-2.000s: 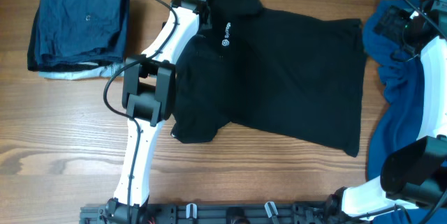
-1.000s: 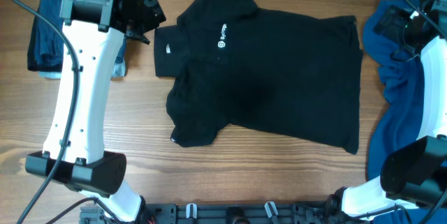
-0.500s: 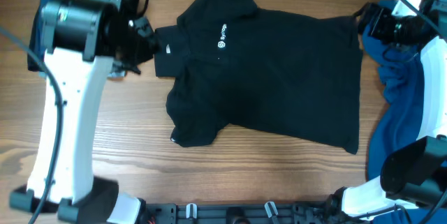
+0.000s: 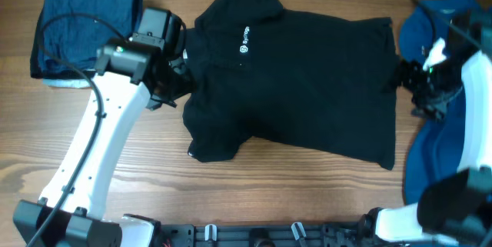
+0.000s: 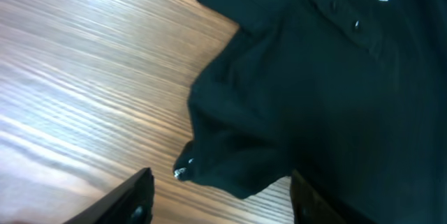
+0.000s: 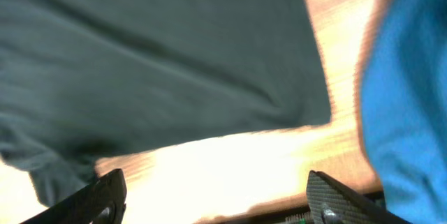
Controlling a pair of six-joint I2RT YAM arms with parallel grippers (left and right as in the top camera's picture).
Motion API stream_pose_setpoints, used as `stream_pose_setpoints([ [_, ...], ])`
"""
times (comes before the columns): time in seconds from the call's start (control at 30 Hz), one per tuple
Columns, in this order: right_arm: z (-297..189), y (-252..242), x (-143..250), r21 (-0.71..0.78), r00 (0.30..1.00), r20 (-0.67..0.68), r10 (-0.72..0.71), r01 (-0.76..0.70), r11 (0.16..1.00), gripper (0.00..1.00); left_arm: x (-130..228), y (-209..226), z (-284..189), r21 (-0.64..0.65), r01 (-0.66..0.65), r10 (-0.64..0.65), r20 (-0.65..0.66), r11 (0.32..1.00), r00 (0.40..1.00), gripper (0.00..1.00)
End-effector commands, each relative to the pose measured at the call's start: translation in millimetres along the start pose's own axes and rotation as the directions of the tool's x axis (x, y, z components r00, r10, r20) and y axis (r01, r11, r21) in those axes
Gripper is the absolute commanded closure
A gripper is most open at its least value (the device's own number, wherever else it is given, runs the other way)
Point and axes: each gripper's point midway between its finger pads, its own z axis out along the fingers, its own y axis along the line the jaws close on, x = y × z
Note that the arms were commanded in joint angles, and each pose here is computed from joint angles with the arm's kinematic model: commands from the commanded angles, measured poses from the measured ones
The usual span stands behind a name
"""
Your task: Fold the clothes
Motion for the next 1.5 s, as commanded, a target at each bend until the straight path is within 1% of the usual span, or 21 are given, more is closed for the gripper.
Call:
stream_pose_setpoints([
  [0.0,11,-25,35,0.057,0.991,0.058,0.120,-0.124,0.991,0.12,16,-6,25,0.061,0.009,-0.006,-0.054,0.998,0.999,0.24],
  [0.1,45,-41,57,0.075,0.980,0.064,0.188,-0.193,0.978,0.07,16,-11,35,0.089,0.009,-0.004,-0.049,0.996,0.999,0.22],
  [0.2,80,-53,54,0.087,0.964,0.068,0.257,-0.262,0.961,0.04,10,-15,37,0.107,0.008,-0.005,-0.027,0.994,1.000,0.22],
  [0.27,96,-65,51,0.117,0.950,0.064,0.305,-0.311,0.943,0.05,8,-16,37,0.106,0.007,-0.005,-0.016,0.994,1.000,0.21],
  [0.37,107,-85,49,0.177,0.936,0.062,0.347,-0.353,0.919,0.06,7,-16,37,0.106,0.007,-0.006,-0.012,0.994,1.000,0.20],
  [0.47,113,-100,40,0.175,0.912,0.072,0.404,-0.410,0.895,0.06,7,-15,37,0.104,0.007,-0.006,-0.015,0.995,1.000,0.18],
  [0.5,115,-102,38,0.169,0.907,0.075,0.414,-0.420,0.892,0.09,7,-15,37,0.104,0.008,-0.006,-0.015,0.995,1.000,0.17],
  [0.6,135,-107,43,0.154,0.904,0.082,0.419,-0.427,0.891,0.18,6,-14,37,0.097,0.008,-0.007,-0.009,0.995,1.000,0.13],
  [0.67,144,-98,45,0.099,0.931,0.053,0.362,-0.365,0.926,0.22,4,-12,37,0.083,0.008,-0.008,0.003,0.997,1.000,0.12],
  [0.73,147,-95,49,0.089,0.935,0.034,0.353,-0.355,0.931,0.23,1,-8,37,0.063,0.008,-0.009,0.023,0.998,1.000,0.11],
  [0.8,148,-97,49,0.097,0.935,0.042,0.353,-0.355,0.930,0.22,0,-8,37,0.059,0.008,-0.010,0.028,0.998,1.000,0.10],
  [0.93,155,-99,51,0.096,0.942,0.042,0.333,-0.336,0.937,0.24,-1,-7,37,0.058,0.009,-0.010,0.030,0.998,1.000,0.09],
  [1.03,168,-101,58,0.094,0.943,0.046,0.331,-0.334,0.938,0.34,-1,-7,37,0.057,0.009,-0.010,0.029,0.998,1.000,0.06],
  [1.17,177,-103,62,0.088,0.943,0.049,0.330,-0.333,0.939,0.37,-1,-7,37,0.057,0.013,-0.015,0.030,0.998,0.999,0.03],
  [1.2,177,-103,62,0.087,0.943,0.051,0.330,-0.333,0.939,0.42,-3,-5,37,0.056,0.021,-0.023,0.030,0.998,0.999,0.03],
  [1.23,177,-103,61,0.087,0.943,0.052,0.329,-0.332,0.939,0.56,-4,-1,38,0.051,0.038,-0.039,0.029,0.998,0.999,0.03],
  [1.27,177,-103,61,0.087,0.943,0.053,0.328,-0.332,0.939,0.64,-6,3,38,0.046,0.052,-0.054,0.027,0.998,0.998,0.02],
  [1.3,177,-103,61,0.086,0.943,0.055,0.327,-0.331,0.940,0.77,-9,9,38,0.039,0.072,-0.073,0.028,0.997,0.997,0.00],
  [1.33,176,-102,60,0.085,0.943,0.058,0.327,-0.331,0.940,0.87,-15,17,38,0.035,0.108,-0.109,0.028,0.994,0.994,0.00],
  [1.4,174,-102,55,0.080,0.943,0.070,0.324,-0.329,0.941,0.96,-20,29,38,0.051,0.182,-0.182,-0.002,0.982,0.983,0.00],
  [1.47,168,-100,48,0.074,0.943,0.084,0.322,-0.328,0.942,0.96,-20,35,37,0.102,0.238,-0.232,-0.069,0.966,0.970,0.01],
])
